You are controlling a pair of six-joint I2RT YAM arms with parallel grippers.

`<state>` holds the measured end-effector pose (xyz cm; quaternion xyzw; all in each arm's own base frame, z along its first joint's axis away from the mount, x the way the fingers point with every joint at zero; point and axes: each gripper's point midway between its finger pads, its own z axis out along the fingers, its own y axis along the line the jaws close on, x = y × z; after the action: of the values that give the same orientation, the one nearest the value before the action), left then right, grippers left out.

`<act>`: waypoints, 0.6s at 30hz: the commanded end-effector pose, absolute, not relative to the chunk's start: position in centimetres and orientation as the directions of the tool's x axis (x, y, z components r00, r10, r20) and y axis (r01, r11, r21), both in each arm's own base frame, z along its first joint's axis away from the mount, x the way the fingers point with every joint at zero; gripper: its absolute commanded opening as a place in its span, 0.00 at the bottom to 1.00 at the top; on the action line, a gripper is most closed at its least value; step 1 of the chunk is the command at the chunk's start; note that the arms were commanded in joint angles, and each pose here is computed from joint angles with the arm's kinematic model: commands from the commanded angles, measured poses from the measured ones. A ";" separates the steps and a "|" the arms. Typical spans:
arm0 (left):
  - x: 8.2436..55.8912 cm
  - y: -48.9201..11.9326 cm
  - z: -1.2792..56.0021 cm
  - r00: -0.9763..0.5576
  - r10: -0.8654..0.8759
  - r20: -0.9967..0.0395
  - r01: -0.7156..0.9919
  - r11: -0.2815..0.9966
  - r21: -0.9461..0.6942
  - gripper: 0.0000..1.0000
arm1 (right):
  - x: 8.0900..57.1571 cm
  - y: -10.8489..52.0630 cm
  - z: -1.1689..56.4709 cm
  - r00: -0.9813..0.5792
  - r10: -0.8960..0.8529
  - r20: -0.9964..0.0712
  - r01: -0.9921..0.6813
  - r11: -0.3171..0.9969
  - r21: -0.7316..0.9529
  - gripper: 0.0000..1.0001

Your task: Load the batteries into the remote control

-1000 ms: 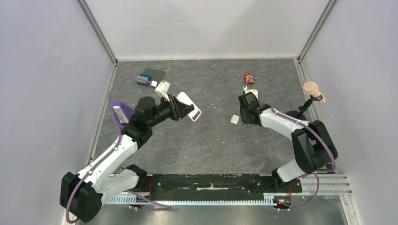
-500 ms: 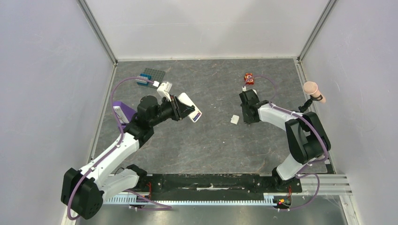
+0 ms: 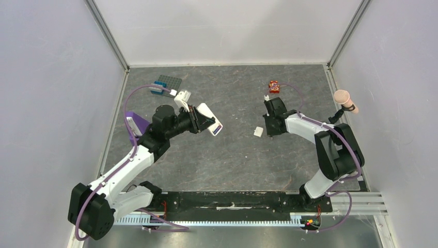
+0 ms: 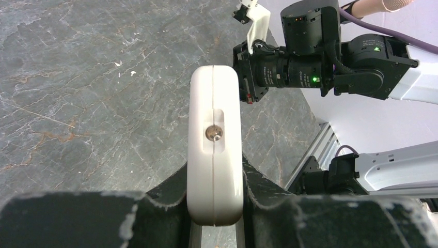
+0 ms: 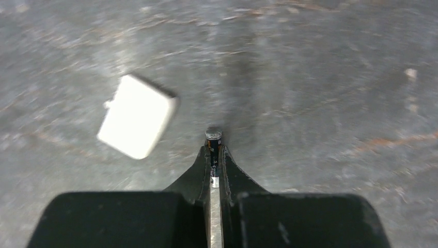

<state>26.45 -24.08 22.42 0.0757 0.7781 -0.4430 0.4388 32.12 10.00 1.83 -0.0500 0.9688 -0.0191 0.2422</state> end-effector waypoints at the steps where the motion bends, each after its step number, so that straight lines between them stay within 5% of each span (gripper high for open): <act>1: 26.8 -24.5 25.2 -0.552 -0.283 -0.785 0.567 0.563 -0.601 0.02 | 31.1 14.6 3.3 -0.840 -0.212 -0.500 -0.314 0.941 0.129 0.00; 8: 27.1 -24.4 25.3 -0.546 -0.281 -0.789 0.565 0.572 -0.595 0.02 | 27.1 21.9 5.1 -0.650 -0.519 -0.556 -0.666 0.741 0.088 0.00; 18: 28.0 -21.9 25.7 -0.478 -0.325 -0.816 0.503 0.660 -0.558 0.02 | 24.5 23.7 2.8 -0.514 -0.735 -0.443 -0.814 0.580 -0.017 0.07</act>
<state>26.92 -23.57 22.94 0.0681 0.7777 -0.4373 0.4464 24.14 23.32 2.59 -0.4021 0.8836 0.1196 0.2079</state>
